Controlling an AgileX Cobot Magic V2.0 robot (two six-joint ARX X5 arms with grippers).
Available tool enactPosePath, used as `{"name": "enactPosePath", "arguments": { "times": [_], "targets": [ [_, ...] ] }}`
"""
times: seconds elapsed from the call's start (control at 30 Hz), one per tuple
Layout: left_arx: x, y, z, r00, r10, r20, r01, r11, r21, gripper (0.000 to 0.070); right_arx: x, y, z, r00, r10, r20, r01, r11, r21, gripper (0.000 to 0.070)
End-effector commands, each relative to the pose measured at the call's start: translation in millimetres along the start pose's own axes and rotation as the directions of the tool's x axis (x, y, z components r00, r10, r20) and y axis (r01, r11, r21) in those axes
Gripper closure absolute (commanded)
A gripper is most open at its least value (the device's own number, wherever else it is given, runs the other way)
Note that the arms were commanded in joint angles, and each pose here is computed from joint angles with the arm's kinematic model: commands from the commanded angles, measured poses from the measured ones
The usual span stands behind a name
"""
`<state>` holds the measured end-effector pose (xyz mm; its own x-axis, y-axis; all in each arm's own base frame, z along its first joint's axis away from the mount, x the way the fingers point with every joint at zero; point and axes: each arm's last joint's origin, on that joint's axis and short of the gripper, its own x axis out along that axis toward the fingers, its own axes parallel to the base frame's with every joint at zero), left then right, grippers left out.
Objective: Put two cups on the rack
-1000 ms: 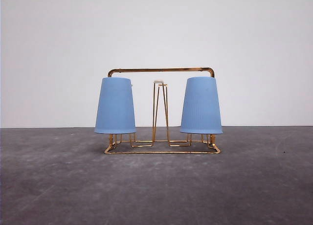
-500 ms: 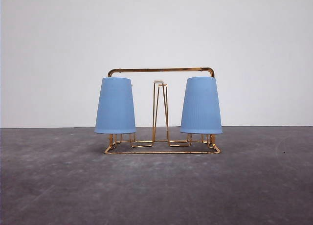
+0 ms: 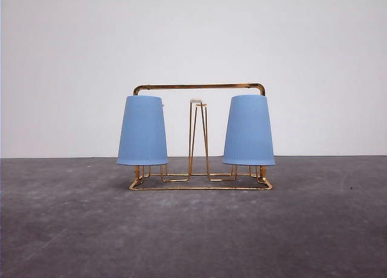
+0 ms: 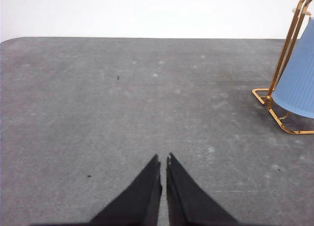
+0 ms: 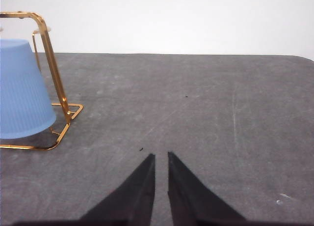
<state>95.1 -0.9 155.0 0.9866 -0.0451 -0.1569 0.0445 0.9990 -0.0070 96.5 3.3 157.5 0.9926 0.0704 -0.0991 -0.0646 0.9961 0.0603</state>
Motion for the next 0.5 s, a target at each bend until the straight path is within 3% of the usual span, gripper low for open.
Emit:
{"name": "enactPosePath", "arguments": {
  "times": [0.0,0.47],
  "targets": [
    [1.2,0.1,-4.8,1.000,0.002,-0.018,-0.001,1.000,0.009,0.0700,0.2,0.1,0.7,1.000,0.001,0.011,-0.001,1.000,-0.004,0.0655],
    [1.2,0.1,-4.8,1.000,0.002,-0.018,-0.001,1.000,0.009,0.0700,0.2,0.1,0.7,1.000,0.001,0.011,-0.001,1.000,-0.004,0.0655]
  ]
}}
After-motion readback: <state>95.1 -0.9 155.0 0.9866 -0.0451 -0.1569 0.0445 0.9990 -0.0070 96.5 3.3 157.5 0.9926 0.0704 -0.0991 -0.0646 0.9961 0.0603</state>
